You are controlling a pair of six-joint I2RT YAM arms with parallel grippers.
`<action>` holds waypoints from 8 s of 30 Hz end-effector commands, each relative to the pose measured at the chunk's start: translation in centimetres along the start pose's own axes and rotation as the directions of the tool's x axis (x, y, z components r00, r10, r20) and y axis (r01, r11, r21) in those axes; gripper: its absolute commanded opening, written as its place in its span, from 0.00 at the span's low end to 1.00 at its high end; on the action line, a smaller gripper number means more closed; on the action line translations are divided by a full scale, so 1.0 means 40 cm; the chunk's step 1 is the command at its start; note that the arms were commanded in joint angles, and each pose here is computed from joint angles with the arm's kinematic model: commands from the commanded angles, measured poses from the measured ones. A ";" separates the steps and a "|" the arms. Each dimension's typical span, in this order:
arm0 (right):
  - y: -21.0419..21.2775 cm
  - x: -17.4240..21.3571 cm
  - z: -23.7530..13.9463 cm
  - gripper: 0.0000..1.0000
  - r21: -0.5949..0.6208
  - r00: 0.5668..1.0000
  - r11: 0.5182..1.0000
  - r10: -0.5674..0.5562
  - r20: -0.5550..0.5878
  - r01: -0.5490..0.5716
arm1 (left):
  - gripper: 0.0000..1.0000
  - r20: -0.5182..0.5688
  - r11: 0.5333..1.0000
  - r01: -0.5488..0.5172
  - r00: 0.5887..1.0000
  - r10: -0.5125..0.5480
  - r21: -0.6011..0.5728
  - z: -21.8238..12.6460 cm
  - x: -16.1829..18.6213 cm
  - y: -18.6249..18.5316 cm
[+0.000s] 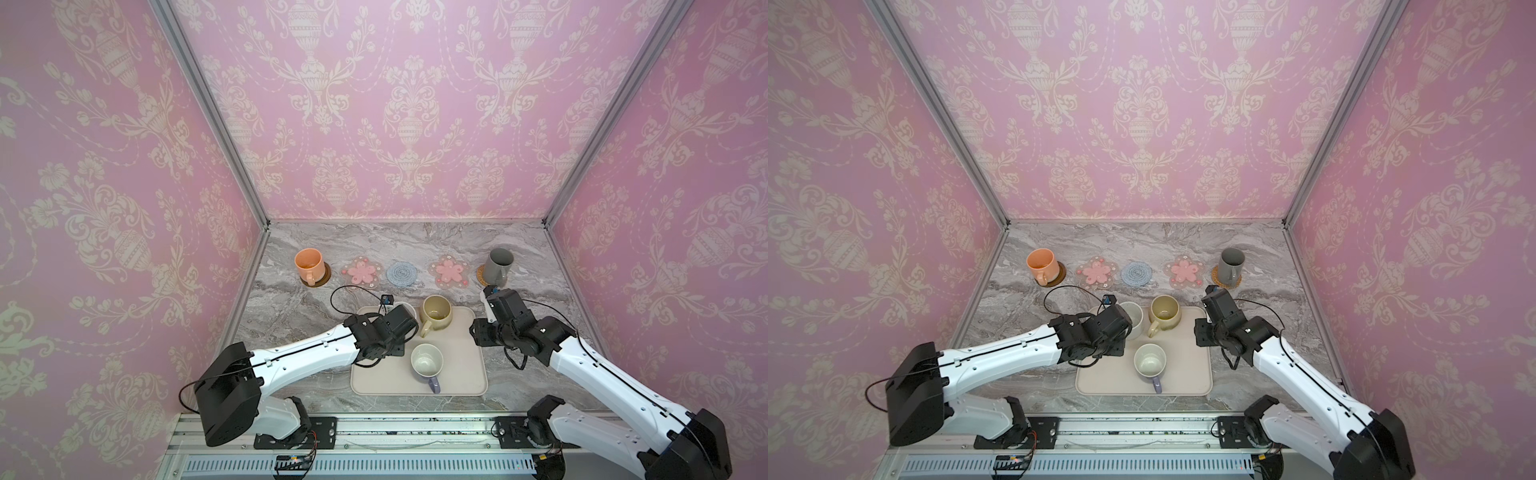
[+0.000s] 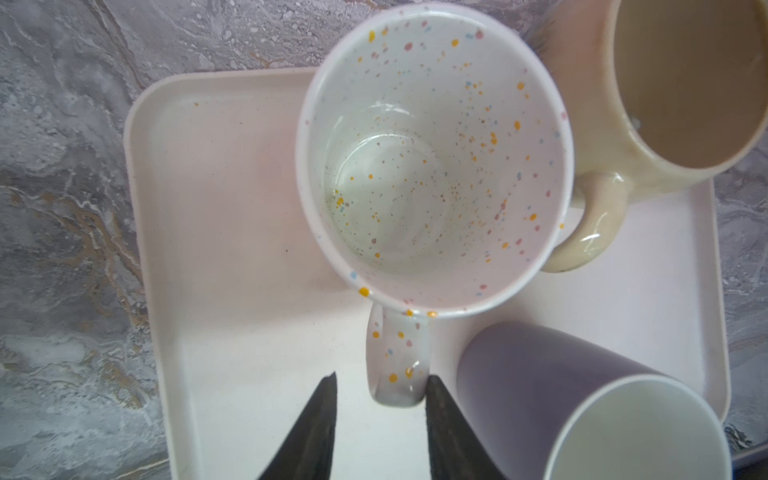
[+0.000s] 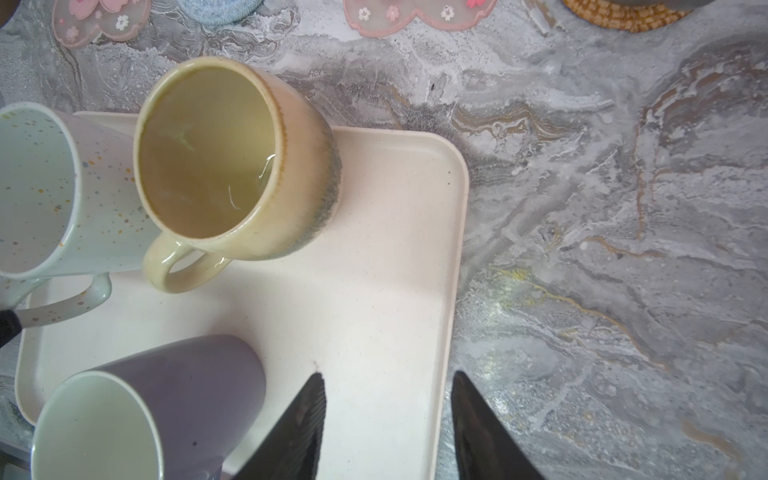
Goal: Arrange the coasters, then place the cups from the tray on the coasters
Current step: 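Close the left gripper on the white speckled mug handle and lift it, then carry the white speckled mug with the left gripper toward the pink flower coaster, then lower the white speckled mug onto the pink flower coaster with the left gripper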
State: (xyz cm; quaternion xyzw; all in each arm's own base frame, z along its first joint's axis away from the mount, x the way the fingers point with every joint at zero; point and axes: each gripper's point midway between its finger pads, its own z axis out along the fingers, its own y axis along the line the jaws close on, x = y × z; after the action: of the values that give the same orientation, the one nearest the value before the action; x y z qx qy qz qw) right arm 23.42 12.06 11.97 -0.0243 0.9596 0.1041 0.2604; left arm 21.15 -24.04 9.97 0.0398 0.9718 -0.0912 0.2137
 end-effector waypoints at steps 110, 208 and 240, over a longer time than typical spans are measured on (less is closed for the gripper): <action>-0.039 0.033 -0.055 0.53 0.054 1.000 0.998 -0.028 0.000 0.028 | 0.00 0.209 0.977 -0.149 0.961 0.179 -0.154 -0.092 -0.264 0.163; -0.022 0.009 -0.003 0.54 0.075 0.996 0.995 -0.064 -0.067 0.069 | 0.33 0.098 0.987 0.071 0.994 -0.057 -0.143 0.217 -0.482 0.366; -0.020 0.064 -0.048 0.54 0.021 0.998 1.000 0.003 -0.056 -0.002 | 0.36 0.104 0.988 0.134 0.987 -0.126 -0.079 0.116 -0.403 0.353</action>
State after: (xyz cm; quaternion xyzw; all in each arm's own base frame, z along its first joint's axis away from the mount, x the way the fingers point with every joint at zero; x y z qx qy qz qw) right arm 21.61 11.06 12.60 -0.0275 0.9639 0.0904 0.2490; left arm 40.72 -11.90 9.85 -0.0260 0.9620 -0.0559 0.2660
